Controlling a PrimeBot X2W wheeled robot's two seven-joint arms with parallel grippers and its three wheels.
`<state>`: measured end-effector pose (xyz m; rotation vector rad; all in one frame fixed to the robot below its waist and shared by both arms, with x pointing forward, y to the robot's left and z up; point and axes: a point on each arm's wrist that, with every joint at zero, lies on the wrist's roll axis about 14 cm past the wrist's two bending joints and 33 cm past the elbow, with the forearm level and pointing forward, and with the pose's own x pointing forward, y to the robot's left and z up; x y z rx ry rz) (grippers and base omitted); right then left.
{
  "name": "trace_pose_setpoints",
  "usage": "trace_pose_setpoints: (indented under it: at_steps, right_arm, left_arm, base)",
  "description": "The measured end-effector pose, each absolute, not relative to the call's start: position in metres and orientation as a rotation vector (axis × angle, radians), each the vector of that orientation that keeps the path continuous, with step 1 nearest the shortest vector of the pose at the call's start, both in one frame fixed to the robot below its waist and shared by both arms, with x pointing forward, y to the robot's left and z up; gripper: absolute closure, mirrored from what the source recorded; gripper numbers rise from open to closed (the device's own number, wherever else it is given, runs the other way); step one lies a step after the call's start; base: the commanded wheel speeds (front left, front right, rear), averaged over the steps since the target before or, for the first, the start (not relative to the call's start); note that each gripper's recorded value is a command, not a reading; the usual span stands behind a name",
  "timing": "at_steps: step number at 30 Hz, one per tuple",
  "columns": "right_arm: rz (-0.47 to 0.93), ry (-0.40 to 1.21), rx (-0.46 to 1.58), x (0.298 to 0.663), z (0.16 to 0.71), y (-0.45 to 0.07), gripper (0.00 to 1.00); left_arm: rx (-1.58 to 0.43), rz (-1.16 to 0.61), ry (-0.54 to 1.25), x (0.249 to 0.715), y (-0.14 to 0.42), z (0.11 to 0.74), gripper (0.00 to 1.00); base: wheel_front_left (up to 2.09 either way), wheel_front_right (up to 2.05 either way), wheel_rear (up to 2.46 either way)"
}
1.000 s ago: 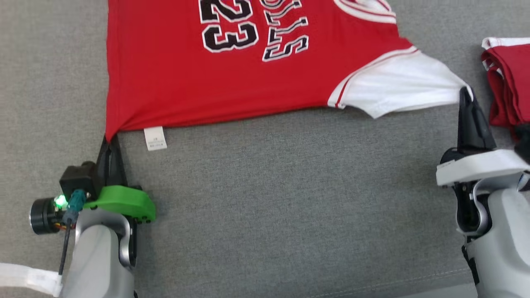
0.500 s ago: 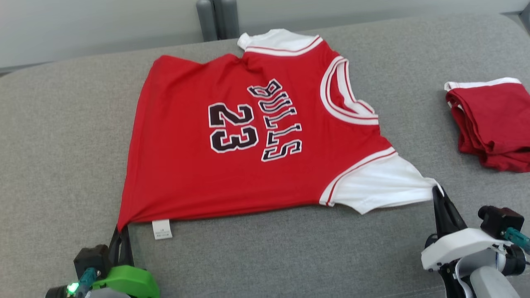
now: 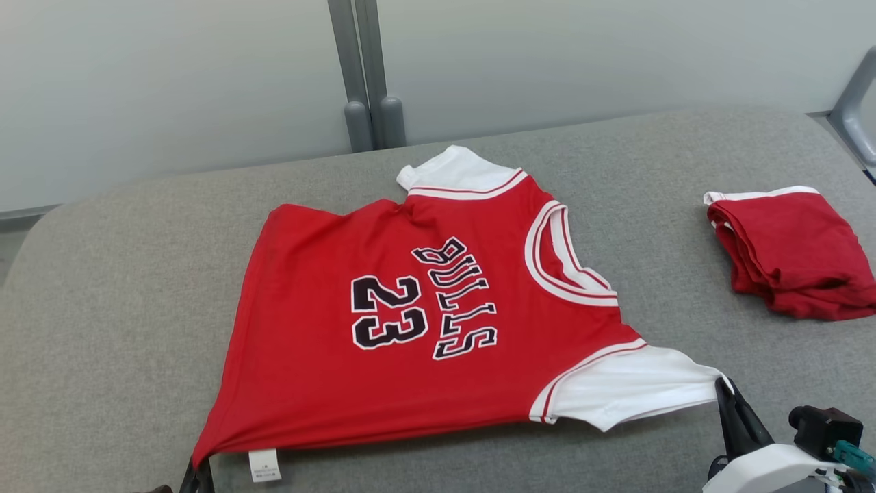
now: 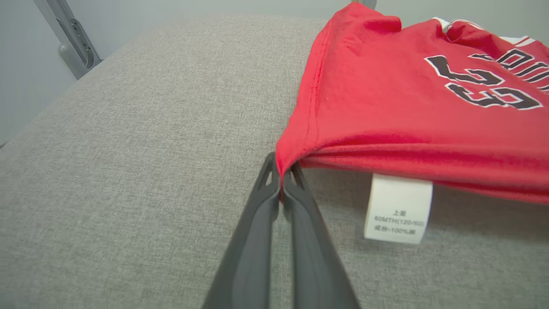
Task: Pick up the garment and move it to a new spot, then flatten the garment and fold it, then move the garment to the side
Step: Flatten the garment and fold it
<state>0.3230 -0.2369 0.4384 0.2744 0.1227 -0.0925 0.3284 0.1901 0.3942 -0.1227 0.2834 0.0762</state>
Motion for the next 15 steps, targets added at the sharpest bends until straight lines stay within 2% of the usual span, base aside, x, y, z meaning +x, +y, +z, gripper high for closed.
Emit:
trace_pose_setpoints:
  at_steps: [8,15]
  right_arm:
    - [-0.083,0.069,0.29,0.327,0.453,-0.232,1.0]
    - [-0.065,0.004,0.295,0.358,0.476,-0.229,1.0]
  left_arm:
    - [-0.141,0.064,0.246,0.326,0.186,0.405,1.0]
    - [-0.153,0.018,0.195,0.347,0.173,0.421,1.0]
  base:
    - [0.0,0.0,0.0]
    - [0.0,0.0,0.0]
